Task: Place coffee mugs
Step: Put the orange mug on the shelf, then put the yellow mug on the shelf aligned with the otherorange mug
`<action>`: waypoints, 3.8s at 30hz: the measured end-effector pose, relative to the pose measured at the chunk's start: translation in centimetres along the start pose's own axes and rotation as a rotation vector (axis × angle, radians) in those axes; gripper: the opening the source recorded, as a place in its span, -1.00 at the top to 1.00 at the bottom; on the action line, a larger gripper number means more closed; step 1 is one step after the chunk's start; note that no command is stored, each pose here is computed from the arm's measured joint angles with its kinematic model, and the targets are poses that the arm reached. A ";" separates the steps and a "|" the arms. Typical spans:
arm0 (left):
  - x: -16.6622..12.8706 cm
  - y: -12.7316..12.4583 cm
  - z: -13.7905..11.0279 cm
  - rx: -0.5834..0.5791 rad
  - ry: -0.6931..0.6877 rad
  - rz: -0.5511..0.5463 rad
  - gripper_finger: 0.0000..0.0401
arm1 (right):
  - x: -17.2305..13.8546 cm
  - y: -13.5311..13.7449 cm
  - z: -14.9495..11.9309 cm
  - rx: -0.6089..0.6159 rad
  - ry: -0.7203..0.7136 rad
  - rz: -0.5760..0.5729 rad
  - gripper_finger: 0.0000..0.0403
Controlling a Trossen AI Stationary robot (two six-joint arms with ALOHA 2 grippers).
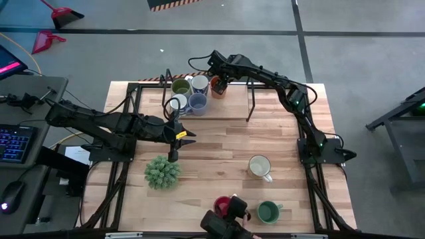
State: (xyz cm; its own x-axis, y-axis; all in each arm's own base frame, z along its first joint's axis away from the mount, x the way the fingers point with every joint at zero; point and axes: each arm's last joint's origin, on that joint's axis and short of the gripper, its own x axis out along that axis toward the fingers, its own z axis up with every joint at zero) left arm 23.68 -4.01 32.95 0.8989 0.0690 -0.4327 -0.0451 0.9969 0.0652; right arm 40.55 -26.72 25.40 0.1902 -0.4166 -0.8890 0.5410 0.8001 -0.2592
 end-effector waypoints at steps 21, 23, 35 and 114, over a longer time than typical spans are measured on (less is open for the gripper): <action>0.0 0.0 -0.3 0.031 0.026 0.004 0.57 | -9.6 0.7 -0.8 -0.044 -0.053 0.077 -0.15; 0.0 0.0 -0.2 0.041 0.023 0.004 0.57 | -11.9 1.2 -1.1 -0.074 -0.098 0.088 -0.15; 0.0 0.0 -0.2 0.047 0.021 0.004 0.57 | -27.4 2.3 -9.2 -0.208 -0.191 0.259 -0.15; 7.1 -1.7 -2.6 -0.134 0.144 -0.006 0.25 | -19.4 7.7 -33.2 -0.005 -0.470 0.584 -0.15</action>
State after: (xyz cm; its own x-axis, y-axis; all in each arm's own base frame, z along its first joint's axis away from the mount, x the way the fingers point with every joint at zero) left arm 28.98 -5.12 27.43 0.8283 0.0581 -0.5573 -0.1058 0.9929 -0.0537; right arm 13.83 1.84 28.08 0.7759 -0.0634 -0.6276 0.2412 0.9492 0.2022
